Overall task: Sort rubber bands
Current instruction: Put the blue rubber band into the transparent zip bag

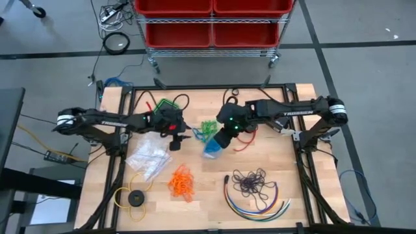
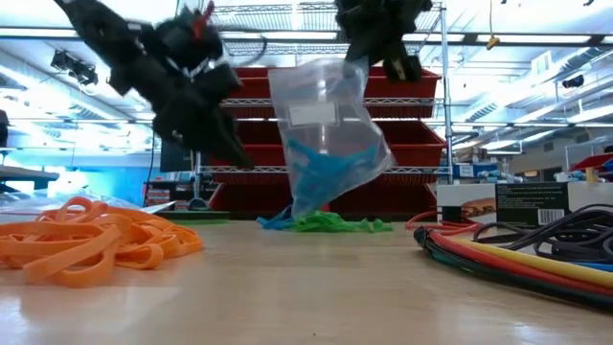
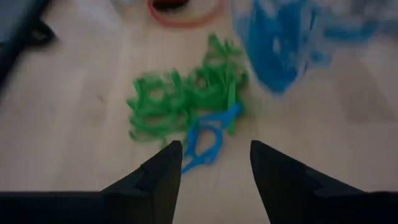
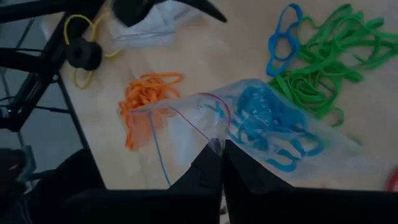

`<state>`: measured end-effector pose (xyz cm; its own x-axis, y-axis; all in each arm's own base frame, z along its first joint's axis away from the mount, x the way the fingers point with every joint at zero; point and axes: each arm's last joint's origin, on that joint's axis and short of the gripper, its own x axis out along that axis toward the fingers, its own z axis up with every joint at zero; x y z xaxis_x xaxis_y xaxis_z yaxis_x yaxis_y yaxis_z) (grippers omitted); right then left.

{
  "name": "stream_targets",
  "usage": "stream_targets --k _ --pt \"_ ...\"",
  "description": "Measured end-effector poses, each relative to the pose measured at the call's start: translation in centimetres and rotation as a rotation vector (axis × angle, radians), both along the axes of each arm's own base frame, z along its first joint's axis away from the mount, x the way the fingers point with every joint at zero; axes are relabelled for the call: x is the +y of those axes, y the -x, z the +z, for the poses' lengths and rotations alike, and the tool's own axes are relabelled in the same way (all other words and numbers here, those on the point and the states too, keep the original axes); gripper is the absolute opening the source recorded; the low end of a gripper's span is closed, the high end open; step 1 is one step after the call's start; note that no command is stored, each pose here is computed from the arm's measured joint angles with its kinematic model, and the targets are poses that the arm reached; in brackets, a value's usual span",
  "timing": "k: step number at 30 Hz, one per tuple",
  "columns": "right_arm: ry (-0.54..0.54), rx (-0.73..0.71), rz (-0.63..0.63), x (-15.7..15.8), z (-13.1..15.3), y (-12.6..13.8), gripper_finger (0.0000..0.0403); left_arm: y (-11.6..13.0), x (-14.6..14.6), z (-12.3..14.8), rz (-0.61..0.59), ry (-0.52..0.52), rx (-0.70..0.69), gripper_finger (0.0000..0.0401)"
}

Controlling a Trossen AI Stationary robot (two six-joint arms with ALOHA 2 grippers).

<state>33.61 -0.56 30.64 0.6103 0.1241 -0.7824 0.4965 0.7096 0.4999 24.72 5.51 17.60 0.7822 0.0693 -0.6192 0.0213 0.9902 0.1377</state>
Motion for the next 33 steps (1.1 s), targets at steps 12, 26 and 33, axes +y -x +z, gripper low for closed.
stream_targets --k 12,26,33 --pt "0.065 0.038 0.013 2.5 -0.1 0.5 0.0 -2.4 2.4 -6.1 0.032 0.008 0.092 0.0197" --pt "0.1 0.047 -0.019 2.7 -0.6 0.5 0.0 -3.4 2.8 -6.7 -0.012 -0.091 0.191 0.0023" --pt "0.078 0.078 -0.008 3.0 -2.3 0.8 0.0 -2.2 2.0 -5.6 -0.017 -0.041 0.275 0.0004"
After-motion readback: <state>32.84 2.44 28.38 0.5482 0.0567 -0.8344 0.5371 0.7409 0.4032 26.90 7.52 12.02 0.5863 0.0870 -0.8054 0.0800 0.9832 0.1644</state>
